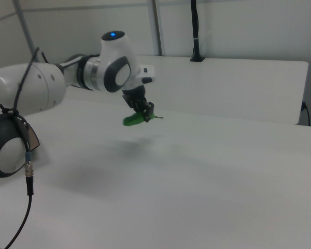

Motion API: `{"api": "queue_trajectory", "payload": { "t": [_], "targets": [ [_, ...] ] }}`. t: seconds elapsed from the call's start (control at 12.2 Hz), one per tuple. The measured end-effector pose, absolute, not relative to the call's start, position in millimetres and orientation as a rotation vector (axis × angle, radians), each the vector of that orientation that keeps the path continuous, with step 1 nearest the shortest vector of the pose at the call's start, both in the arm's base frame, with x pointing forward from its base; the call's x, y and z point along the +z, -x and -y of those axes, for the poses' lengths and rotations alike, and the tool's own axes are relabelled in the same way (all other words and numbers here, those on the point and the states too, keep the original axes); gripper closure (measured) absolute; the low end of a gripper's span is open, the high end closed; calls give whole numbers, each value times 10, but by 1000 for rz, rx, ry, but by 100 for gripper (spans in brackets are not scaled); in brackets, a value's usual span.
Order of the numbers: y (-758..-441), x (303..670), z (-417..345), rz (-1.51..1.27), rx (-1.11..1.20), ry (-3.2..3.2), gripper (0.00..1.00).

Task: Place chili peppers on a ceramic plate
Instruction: 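Lift the chili pepper and carry it over the brown square plate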

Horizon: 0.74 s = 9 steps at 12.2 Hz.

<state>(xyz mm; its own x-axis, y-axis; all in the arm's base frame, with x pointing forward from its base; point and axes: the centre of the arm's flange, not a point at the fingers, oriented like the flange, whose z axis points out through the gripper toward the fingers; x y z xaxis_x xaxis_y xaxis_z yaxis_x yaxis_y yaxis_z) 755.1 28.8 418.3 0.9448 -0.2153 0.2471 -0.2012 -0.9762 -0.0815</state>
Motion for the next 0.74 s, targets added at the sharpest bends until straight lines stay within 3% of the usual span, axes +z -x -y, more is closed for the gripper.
{"api": "queue_trajectory", "payload": {
  "t": [0.25, 0.74],
  "targets": [
    [-7302, 4485, -767, -278, -323, 3035, 62],
    [-6797, 4711, -1835, -225, -273, 2996, 62]
  ]
}}
